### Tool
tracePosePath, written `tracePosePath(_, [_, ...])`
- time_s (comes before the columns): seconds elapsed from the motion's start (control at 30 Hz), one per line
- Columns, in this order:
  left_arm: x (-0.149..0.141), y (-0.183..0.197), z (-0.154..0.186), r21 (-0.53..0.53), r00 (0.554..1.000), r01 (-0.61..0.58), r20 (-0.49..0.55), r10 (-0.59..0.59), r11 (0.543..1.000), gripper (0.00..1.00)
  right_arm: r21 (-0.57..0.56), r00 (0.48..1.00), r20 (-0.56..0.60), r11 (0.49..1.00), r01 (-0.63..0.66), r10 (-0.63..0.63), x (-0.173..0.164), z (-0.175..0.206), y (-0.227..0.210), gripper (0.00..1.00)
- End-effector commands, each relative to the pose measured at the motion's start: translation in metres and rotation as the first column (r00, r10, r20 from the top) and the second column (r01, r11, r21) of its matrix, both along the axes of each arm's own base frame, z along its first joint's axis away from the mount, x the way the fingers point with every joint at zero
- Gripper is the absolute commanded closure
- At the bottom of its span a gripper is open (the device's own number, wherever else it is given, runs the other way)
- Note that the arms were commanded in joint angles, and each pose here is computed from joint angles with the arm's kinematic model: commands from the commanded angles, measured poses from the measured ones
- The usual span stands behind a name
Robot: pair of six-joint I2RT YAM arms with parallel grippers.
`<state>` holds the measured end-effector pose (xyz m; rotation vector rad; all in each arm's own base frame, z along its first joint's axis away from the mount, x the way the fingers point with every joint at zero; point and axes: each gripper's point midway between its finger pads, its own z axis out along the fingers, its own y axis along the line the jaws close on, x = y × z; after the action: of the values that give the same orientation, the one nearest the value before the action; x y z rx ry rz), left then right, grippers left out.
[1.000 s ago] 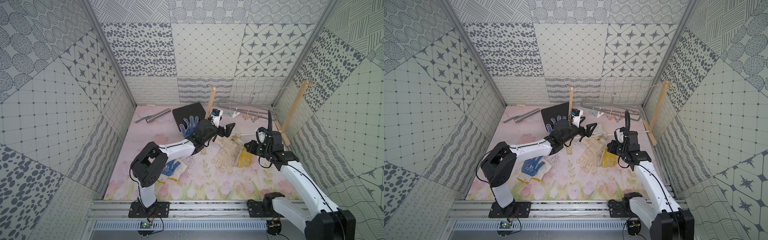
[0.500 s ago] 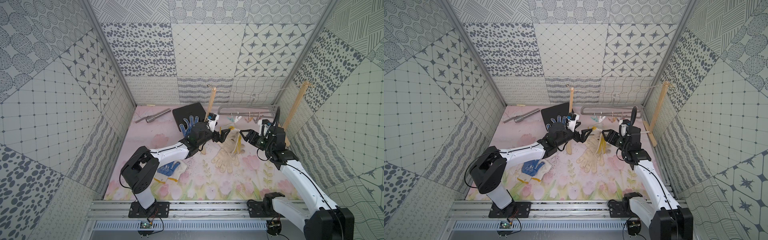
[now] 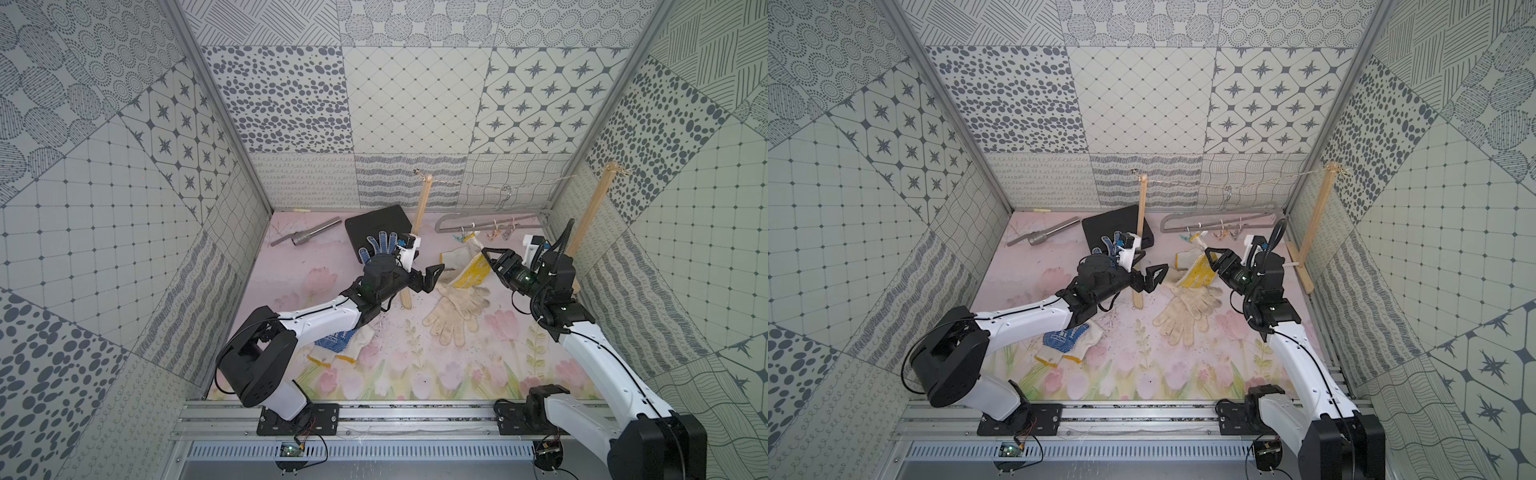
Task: Clip the gloves onto a hanger to dry
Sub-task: Place the glove at the center of the board.
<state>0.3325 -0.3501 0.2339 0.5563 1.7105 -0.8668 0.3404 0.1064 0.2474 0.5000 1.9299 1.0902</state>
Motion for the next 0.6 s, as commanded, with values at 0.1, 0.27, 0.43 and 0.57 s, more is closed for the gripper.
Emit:
tracePosePath(0.1, [-0.008,-0.003,0.021,-0.057,0.998,0.055,0.047,-0.052,0.997,0.03,-0.148,0.999,0.013,0.988,-0.038,0.040,-0.025,-0.003,-0.005,0.38])
tracePosePath(0.27, [-0.006,-0.009,0.028,-0.062,0.997,0.070,0.049,-0.067,0.996,0.02,-0.278,0.994,-0.072,0.955,-0.102,0.085,-0.038,-0.025,-0.008,0.39])
tracePosePath(0.43, [-0.009,-0.020,0.031,-0.083,0.995,0.090,0.041,-0.087,0.992,0.02,-0.385,0.977,-0.170,0.904,-0.184,0.127,-0.037,-0.045,-0.001,0.10])
tracePosePath(0.57, [-0.019,-0.032,0.028,-0.108,0.987,0.161,0.028,-0.159,0.981,0.03,-0.325,0.969,-0.149,0.916,-0.235,0.196,-0.035,-0.049,0.013,0.13])
